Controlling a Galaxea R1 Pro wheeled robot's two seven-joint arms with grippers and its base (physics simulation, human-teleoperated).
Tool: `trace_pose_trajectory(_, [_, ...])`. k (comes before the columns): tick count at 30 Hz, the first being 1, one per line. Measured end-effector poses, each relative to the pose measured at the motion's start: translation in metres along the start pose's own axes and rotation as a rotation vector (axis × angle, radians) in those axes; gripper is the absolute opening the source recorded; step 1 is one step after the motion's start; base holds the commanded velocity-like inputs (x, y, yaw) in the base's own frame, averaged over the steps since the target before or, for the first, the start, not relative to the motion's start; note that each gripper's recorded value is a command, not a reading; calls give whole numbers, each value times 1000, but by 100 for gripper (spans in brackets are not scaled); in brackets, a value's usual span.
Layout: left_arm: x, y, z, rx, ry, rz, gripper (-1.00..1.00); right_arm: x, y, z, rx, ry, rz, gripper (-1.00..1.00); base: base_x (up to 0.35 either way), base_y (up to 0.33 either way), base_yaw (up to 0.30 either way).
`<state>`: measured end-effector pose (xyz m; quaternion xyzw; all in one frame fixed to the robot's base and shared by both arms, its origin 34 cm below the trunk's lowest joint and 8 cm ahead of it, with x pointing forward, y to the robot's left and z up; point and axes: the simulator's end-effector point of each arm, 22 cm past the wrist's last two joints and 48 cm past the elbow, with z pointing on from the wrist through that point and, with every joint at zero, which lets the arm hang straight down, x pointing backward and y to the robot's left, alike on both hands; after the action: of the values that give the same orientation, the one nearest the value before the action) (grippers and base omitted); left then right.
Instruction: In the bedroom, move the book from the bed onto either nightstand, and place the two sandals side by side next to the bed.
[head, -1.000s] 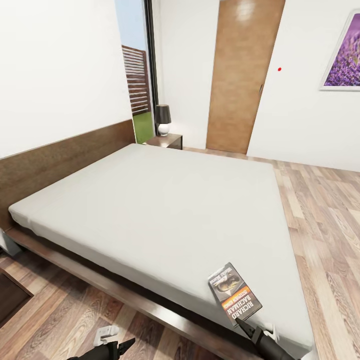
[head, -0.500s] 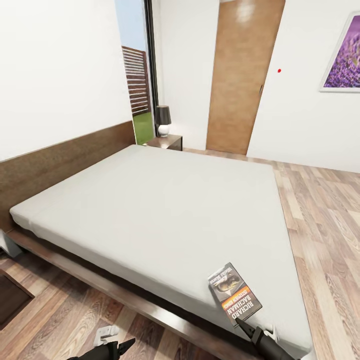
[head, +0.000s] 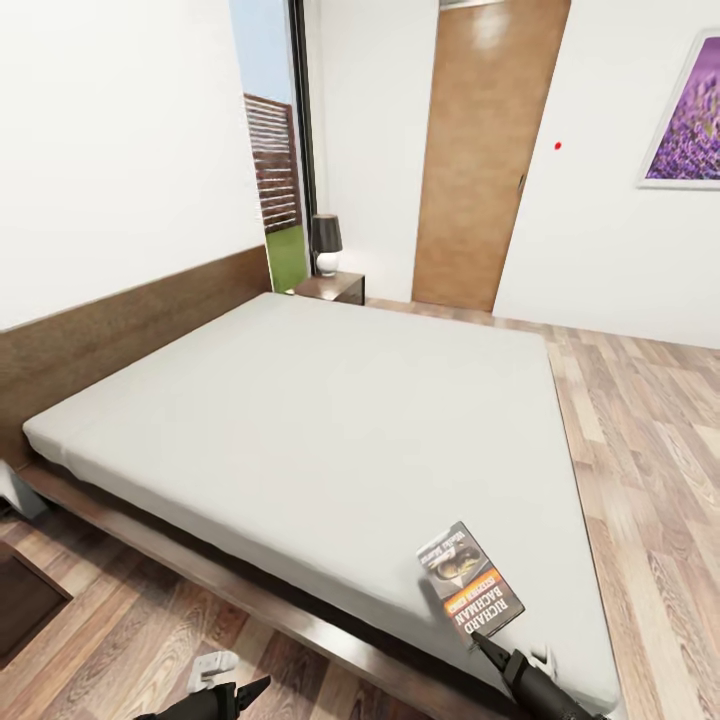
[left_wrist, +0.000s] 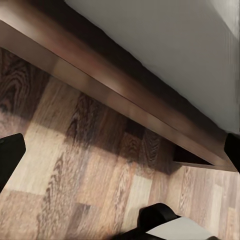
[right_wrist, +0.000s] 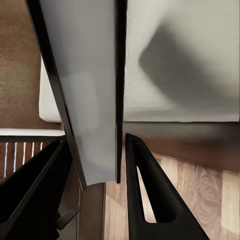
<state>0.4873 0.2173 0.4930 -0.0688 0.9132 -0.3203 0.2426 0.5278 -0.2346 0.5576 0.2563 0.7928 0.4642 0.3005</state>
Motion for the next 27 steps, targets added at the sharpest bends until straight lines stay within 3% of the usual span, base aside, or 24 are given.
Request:
trace_pose_trajectory(19, [-18,-22,-24,15,-4,4,100,-28,45,-6,-28,-17,-60,-100,0,0,0])
trace_pose_trajectory(27, [-29,-44,-38,96,-12,16,100,-51,72,-9,-58,-34,-119,-100,0,0,0])
